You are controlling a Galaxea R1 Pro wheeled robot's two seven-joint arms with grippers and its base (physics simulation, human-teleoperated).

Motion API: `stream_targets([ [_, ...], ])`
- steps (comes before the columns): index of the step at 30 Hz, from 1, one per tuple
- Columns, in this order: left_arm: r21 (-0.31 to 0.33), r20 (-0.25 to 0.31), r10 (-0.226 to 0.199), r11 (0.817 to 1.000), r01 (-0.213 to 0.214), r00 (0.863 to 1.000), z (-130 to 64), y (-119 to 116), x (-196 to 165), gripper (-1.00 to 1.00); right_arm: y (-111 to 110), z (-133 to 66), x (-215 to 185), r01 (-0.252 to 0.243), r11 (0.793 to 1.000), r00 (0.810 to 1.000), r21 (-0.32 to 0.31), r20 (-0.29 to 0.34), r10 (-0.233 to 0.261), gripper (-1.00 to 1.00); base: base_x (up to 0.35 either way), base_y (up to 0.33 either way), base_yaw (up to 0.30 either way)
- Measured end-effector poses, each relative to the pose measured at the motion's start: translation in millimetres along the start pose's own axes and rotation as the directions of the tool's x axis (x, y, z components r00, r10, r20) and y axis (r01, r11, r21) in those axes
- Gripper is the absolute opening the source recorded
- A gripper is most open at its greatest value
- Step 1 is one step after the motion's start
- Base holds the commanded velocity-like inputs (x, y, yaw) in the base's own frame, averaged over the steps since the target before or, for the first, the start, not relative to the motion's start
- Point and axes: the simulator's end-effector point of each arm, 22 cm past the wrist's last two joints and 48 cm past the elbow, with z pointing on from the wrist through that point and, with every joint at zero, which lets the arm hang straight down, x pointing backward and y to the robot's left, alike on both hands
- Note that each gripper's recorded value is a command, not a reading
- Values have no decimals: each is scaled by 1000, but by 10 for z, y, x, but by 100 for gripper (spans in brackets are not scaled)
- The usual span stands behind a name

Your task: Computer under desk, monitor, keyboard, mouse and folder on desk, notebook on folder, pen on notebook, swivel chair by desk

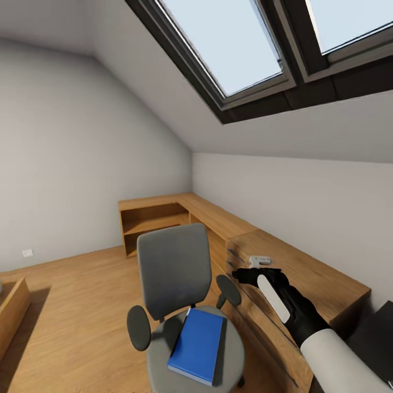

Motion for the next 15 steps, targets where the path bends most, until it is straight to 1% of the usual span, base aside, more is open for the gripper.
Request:
stream_targets([
  [15, -1, -12, 6, 1000, -6, 1000, -20, 12, 33, 100, -7, 53, 61, 0, 1000, 1000, 1, -14, 0, 100, 0, 0, 240],
])
